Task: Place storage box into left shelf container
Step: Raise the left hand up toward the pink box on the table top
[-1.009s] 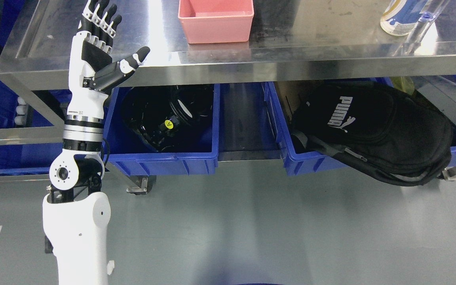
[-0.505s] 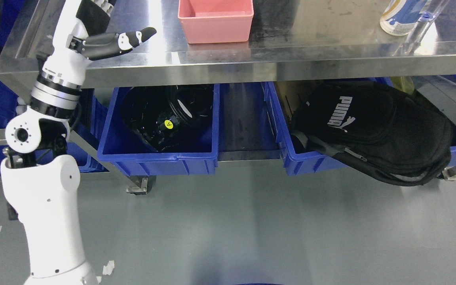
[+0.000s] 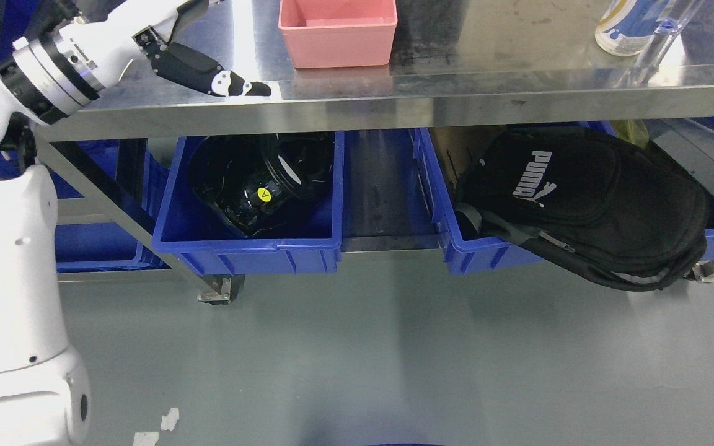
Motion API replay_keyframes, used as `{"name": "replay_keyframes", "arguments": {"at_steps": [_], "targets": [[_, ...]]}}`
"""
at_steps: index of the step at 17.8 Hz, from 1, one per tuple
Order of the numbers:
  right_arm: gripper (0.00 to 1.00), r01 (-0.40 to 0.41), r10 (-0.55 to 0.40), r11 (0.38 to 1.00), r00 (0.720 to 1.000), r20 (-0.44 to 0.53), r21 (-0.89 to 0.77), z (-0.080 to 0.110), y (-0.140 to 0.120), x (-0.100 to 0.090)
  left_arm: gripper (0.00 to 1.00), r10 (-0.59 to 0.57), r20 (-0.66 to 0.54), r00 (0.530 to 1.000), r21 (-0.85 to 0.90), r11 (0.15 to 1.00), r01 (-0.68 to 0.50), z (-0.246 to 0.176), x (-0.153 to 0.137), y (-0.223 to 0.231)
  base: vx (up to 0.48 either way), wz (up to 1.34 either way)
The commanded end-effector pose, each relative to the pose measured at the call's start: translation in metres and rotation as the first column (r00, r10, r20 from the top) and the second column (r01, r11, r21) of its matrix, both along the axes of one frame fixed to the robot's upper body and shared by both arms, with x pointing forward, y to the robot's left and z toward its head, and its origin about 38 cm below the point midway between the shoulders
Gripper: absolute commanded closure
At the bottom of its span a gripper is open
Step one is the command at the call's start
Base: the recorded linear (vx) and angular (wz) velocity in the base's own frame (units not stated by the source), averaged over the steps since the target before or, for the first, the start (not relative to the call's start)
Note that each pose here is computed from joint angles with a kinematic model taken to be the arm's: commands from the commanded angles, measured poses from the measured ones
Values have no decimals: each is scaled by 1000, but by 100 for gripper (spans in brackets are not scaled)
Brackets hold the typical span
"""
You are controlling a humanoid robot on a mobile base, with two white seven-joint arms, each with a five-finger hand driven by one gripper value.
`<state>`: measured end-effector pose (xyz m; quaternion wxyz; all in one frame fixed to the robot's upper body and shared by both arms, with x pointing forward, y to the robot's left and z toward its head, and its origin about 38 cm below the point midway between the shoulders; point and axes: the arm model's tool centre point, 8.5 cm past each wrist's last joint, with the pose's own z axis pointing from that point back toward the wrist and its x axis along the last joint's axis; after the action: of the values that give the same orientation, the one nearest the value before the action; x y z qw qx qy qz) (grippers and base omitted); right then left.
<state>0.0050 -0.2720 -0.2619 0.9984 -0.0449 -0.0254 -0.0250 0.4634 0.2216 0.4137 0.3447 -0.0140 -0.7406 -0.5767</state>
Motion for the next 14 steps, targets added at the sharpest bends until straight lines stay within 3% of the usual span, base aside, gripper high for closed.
{"name": "replay_keyframes", "arguments": {"at_steps": [1,14], "targets": [[0,19,-19,1000,999,26,-18,1,-12,9,2,102,-35,994,319,944,-85,4,30,0,0,0],[0,20,-19,1000,1000,25,-18,1,-12,9,7,97,-142,985,482,876,-17,-20,61,-46,0,0]]}}
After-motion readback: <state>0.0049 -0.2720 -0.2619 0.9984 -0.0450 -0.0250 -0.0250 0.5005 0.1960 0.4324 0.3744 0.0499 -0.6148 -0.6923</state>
